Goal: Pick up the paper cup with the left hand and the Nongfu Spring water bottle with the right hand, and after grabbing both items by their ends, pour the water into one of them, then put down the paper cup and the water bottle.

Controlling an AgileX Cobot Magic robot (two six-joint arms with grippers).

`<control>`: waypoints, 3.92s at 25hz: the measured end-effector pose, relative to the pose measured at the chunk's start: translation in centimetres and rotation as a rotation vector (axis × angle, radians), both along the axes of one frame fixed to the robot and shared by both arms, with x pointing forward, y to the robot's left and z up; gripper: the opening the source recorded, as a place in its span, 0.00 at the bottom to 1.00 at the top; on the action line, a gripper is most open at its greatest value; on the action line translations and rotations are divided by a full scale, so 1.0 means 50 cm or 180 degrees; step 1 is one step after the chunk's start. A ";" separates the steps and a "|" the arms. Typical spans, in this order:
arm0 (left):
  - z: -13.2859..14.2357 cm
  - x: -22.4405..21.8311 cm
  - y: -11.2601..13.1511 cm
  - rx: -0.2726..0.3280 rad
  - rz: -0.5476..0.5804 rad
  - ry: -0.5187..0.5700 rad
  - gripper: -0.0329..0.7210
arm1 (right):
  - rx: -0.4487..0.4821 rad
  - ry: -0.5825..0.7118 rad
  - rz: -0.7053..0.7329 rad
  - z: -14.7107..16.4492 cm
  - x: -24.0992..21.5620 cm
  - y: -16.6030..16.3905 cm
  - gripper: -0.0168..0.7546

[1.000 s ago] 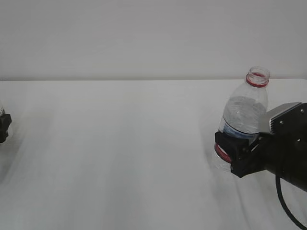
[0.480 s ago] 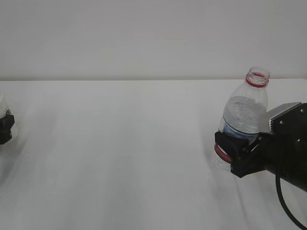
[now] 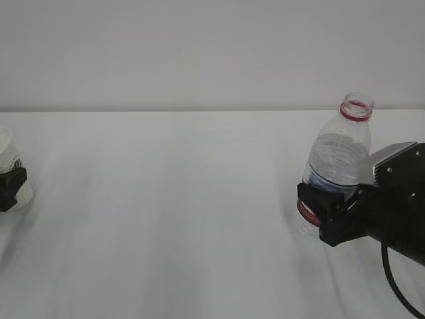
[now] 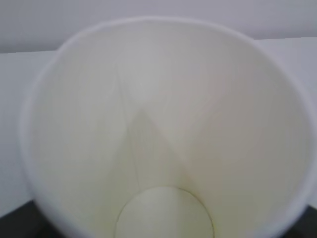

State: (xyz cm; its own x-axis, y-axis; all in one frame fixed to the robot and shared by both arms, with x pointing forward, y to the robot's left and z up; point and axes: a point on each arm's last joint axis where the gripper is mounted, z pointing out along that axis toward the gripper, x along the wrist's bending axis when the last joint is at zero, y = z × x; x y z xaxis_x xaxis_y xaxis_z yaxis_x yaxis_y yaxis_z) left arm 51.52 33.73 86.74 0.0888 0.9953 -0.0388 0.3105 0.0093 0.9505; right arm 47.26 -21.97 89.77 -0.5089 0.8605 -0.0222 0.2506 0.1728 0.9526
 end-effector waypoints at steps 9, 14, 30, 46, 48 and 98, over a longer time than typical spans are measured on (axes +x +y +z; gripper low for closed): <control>0.041 -0.036 -0.008 0.0028 0.0000 -0.0119 0.80 | -0.0001 0.0000 0.0007 0.000 0.000 0.000 0.65; 0.052 -0.057 -0.013 -0.0020 0.0015 -0.0126 0.80 | 0.0003 0.0004 0.0033 0.000 -0.001 0.002 0.65; 0.109 -0.078 -0.040 -0.0205 -0.0276 -0.0392 0.80 | 0.0068 -0.0138 0.0121 0.032 -0.006 0.006 0.65; 0.111 -0.091 -0.118 -0.0320 -0.1178 -0.0291 0.80 | -0.0031 -0.0119 0.0280 0.069 -0.027 0.008 0.65; 0.111 -0.093 -0.133 -0.0324 -0.1290 -0.0284 0.80 | -0.0070 -0.0117 0.0313 0.073 -0.030 0.008 0.65; 0.127 -0.151 -0.401 -0.0296 -0.3238 0.0082 0.80 | -0.0233 0.0047 0.0835 0.087 -0.059 0.024 0.65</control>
